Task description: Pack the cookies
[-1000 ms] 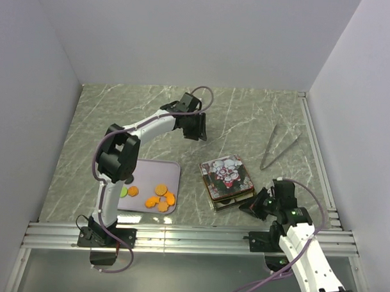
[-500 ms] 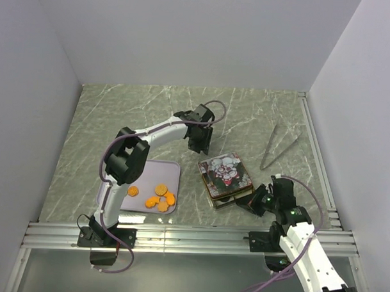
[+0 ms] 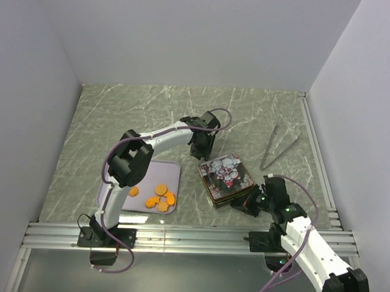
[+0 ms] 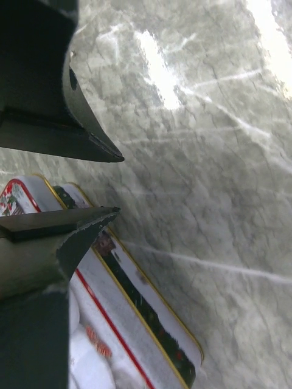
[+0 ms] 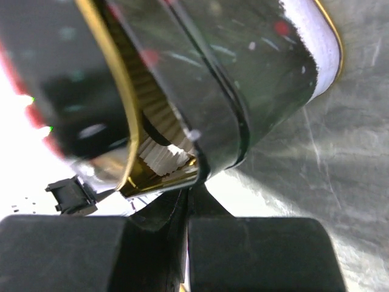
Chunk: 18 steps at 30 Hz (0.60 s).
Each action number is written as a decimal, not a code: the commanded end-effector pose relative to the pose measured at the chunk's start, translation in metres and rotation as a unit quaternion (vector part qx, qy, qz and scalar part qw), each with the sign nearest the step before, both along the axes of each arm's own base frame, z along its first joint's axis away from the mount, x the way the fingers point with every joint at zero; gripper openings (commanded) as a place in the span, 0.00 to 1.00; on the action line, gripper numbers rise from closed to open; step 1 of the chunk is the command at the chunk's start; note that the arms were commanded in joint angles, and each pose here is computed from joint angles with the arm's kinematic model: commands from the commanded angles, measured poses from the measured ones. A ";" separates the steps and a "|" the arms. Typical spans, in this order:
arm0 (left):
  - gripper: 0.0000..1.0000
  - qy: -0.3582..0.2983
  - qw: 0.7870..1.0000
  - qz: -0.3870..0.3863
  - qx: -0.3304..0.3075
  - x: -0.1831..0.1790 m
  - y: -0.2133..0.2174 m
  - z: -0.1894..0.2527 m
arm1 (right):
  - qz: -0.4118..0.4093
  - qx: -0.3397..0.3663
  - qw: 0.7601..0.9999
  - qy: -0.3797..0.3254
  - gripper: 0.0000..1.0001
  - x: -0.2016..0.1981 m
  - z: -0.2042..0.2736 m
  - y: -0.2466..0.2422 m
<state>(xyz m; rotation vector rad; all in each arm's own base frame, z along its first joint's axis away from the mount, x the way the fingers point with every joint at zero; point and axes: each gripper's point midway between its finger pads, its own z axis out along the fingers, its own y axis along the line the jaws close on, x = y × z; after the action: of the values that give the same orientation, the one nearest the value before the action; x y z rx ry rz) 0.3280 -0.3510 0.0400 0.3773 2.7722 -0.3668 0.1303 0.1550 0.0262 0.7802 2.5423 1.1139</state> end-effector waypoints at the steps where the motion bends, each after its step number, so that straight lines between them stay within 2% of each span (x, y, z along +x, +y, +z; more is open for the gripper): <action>1: 0.42 -0.019 1.000 0.001 -0.009 -0.003 0.004 0.026 | -0.004 0.007 0.999 -0.048 0.00 0.022 0.018 0.007; 18: 0.42 -0.033 0.998 -0.050 -0.011 -0.032 -0.004 0.034 | -0.013 -0.017 0.999 -0.049 0.00 0.037 0.018 0.008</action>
<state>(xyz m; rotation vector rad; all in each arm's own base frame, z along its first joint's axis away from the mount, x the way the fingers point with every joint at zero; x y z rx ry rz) 0.3136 -0.3456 0.0546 0.4543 2.7187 -0.3388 0.1379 0.1568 0.0177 0.7882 2.5775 1.0393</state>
